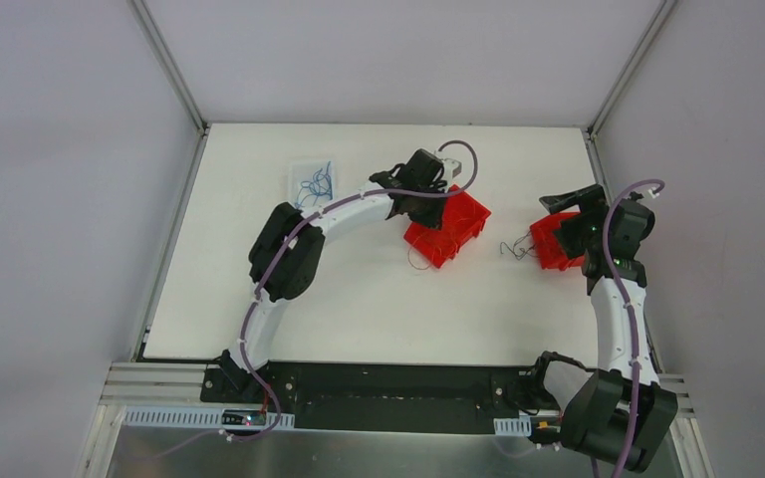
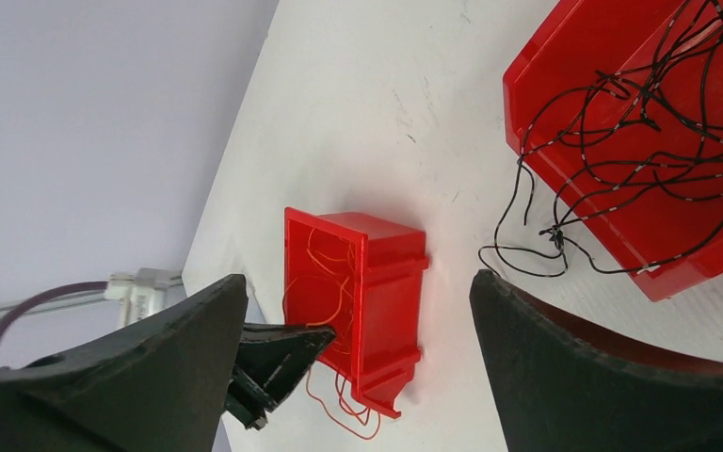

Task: Untangle the cables

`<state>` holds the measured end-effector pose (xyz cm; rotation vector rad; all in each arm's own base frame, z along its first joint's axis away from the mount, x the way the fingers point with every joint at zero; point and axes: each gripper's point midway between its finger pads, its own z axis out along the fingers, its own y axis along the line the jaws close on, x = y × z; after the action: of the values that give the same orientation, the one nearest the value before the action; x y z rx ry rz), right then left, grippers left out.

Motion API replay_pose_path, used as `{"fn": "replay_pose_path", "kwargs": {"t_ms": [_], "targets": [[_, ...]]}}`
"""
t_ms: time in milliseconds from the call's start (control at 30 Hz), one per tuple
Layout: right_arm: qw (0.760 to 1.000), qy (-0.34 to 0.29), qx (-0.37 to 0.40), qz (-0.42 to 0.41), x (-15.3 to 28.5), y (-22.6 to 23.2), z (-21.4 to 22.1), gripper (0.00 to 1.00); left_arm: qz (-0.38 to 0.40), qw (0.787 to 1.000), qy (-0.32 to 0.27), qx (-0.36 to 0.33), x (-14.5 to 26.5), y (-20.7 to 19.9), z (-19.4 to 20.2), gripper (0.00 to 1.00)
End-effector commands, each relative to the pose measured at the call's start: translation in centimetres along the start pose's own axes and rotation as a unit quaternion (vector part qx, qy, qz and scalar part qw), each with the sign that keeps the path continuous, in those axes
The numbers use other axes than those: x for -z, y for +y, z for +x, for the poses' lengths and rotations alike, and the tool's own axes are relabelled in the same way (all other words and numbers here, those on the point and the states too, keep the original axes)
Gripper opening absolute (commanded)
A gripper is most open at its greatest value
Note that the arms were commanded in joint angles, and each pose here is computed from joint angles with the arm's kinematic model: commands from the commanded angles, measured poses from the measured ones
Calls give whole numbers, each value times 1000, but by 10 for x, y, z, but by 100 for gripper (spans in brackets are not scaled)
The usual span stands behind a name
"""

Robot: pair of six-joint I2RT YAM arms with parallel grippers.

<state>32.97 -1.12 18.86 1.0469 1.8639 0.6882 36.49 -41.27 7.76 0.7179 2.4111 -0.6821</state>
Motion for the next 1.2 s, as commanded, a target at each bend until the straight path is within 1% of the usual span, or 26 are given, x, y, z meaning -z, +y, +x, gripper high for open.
{"fn": "replay_pose_path", "kwargs": {"t_ms": [0, 100, 167, 267, 600, 633, 700, 767, 833, 967, 1000, 1033, 1100, 1167], "targets": [[999, -2, 19, -32, 11, 23, -5, 92, 13, 997, -60, -37, 1, -16, -54, 0], [999, 2, 20, -34, 14, 25, -3, 92, 27, 997, -65, -43, -21, -20, -68, 0], [999, 1, 21, -34, 17, 26, -4, 92, 18, 997, -59, -41, -35, -14, -68, 0], [999, 1, 22, -36, 19, 27, -2, 92, 9, 998, -46, -42, -46, -7, -59, 0], [999, 13, 11, -40, 14, 29, -1, 92, -2, 999, 1, -33, -59, 6, -19, 0], [999, 13, 12, -41, 14, 29, -1, 92, 2, 999, 1, -33, -57, 4, -20, 4], [999, 11, 15, -37, 16, 28, -1, 92, 7, 999, -2, -37, -49, 0, -24, 19], [999, 12, 19, -29, 17, 27, -1, 93, 12, 999, -14, -47, -35, -5, -34, 31], [999, 19, 24, -21, 18, 27, -1, 93, 8, 998, -25, -54, -22, -8, -43, 36], [999, 24, 29, -27, 25, 32, 1, 93, 2, 997, -48, -61, 13, -16, -60, 42], [999, 24, 30, -30, 26, 34, 2, 94, 1, 997, -55, -61, 24, -17, -65, 45], [999, 25, 31, -33, 27, 36, 4, 94, -3, 996, -64, -60, 35, -19, -69, 49], [998, 35, 36, -36, 29, 40, 11, 98, -18, 995, -82, -58, 59, -19, -77, 59], [997, 48, 46, -42, 30, 47, 21, 99, -34, 993, -95, -56, 81, -18, -81, 68]]}}
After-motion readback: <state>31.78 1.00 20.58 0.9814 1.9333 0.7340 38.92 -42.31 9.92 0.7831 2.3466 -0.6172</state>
